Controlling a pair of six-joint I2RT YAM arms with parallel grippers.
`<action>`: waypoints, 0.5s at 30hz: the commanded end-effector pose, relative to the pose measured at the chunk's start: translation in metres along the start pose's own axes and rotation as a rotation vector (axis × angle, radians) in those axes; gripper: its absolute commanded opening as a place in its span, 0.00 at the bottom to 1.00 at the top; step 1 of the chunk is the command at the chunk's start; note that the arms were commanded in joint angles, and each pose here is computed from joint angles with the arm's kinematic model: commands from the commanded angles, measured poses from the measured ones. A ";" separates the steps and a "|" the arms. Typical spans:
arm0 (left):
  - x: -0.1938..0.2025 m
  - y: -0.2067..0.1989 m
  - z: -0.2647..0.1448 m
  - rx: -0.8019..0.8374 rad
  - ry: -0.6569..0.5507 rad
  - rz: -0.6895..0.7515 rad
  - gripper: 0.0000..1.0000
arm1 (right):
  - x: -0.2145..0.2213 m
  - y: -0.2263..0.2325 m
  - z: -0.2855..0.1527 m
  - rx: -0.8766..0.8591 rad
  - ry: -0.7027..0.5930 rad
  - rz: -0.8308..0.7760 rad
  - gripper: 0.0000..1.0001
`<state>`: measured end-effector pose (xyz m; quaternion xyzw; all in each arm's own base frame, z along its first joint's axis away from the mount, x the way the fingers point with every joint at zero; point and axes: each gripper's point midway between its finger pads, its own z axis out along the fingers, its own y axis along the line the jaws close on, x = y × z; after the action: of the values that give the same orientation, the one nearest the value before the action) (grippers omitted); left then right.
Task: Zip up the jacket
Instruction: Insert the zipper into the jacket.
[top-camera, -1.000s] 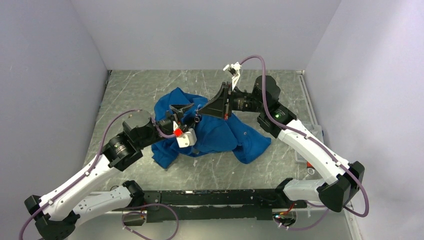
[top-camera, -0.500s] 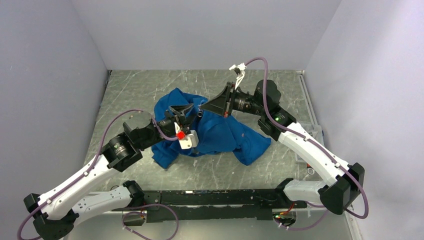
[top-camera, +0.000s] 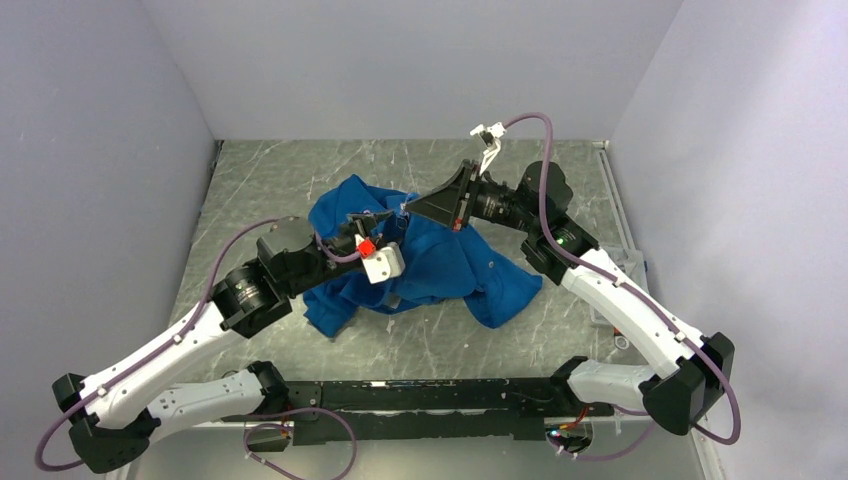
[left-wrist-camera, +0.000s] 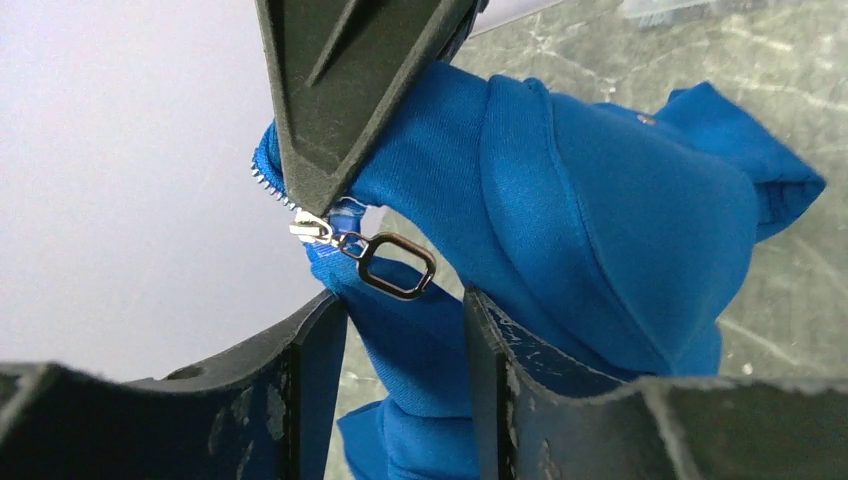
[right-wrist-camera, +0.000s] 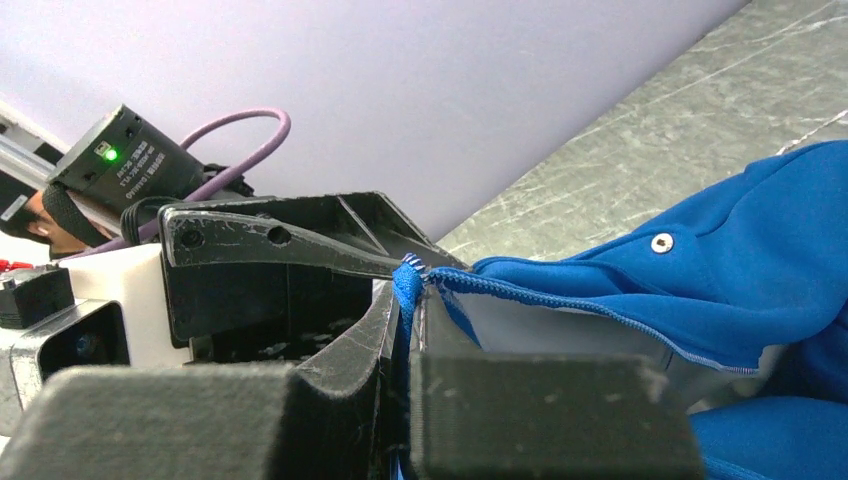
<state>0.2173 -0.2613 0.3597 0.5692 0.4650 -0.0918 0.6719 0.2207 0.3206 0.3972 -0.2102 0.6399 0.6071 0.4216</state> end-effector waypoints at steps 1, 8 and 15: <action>-0.022 0.004 -0.001 -0.012 -0.048 -0.123 0.51 | -0.038 0.028 -0.003 -0.069 -0.141 -0.069 0.00; -0.008 -0.002 0.008 -0.017 -0.017 -0.129 0.59 | -0.046 0.033 -0.005 -0.080 -0.175 -0.081 0.00; 0.008 -0.009 0.020 -0.025 0.023 -0.129 0.63 | -0.046 0.040 -0.007 -0.106 -0.183 -0.092 0.00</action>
<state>0.2226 -0.2725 0.3542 0.5394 0.4989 -0.1176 0.6681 0.2279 0.3198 0.4014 -0.1899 0.6347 0.6100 0.4347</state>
